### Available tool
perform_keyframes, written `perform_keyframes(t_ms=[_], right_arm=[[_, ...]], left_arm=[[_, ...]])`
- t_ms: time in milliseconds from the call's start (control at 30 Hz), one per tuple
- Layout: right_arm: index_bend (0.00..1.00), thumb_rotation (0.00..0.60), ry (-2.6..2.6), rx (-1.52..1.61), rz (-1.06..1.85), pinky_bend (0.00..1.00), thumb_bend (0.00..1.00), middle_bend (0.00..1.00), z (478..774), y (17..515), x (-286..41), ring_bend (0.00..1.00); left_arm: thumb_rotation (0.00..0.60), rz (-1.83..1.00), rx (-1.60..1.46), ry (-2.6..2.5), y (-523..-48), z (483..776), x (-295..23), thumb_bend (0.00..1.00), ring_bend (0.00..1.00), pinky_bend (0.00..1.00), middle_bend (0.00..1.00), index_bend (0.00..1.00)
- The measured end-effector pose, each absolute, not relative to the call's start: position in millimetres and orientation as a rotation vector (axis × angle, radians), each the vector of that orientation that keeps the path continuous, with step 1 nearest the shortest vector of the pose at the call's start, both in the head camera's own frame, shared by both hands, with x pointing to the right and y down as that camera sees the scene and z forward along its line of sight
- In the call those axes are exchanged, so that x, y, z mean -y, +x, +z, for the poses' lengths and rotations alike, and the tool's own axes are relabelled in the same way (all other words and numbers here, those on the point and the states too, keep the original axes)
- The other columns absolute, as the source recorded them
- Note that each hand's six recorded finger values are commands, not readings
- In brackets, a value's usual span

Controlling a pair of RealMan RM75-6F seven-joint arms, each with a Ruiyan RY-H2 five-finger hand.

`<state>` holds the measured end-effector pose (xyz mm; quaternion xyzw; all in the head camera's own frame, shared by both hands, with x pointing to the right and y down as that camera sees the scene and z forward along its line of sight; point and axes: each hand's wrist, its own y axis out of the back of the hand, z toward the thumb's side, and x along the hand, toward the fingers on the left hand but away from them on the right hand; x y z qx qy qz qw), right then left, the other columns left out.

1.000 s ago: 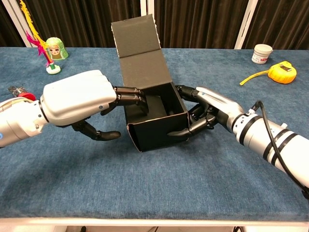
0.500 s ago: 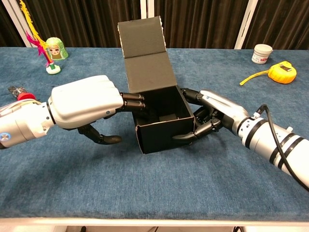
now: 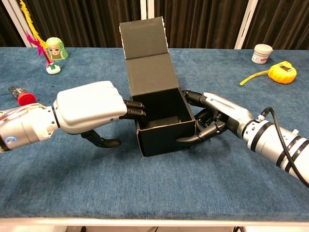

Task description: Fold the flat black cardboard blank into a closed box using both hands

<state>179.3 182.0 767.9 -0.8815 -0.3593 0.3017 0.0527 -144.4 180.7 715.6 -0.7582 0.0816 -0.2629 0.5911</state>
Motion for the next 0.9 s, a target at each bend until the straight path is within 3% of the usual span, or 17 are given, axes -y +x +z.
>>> perform_keyframes(t_ms=[333, 467, 733, 900], right_arm=[[0.26, 0.6, -2.698, 1.131, 0.889, 1.0, 0.32, 0.34, 764, 179, -185, 0.77], [0.26, 0.6, -2.699, 1.156, 0.874, 1.0, 0.32, 0.34, 763, 179, -184, 0.77], [0.26, 0.6, -2.692, 1.234, 0.844, 1.0, 0.32, 0.34, 759, 179, -178, 0.77], [0.26, 0.6, -2.684, 1.289, 0.835, 1.0, 0.32, 0.34, 759, 179, -171, 0.77]], left_arm=[[0.6, -0.559, -0.22, -1.748, -143, 710, -180, 0.23, 0.7, 0.99, 0.56, 0.59], [0.6, -0.55, -0.242, -1.755, -144, 707, -178, 0.21, 0.7, 0.99, 0.5, 0.52], [0.6, -0.545, -0.273, -1.732, -148, 698, -172, 0.17, 0.65, 0.98, 0.29, 0.33], [0.6, -0.536, -0.298, -1.727, -152, 692, -168, 0.13, 0.64, 0.98, 0.25, 0.28]])
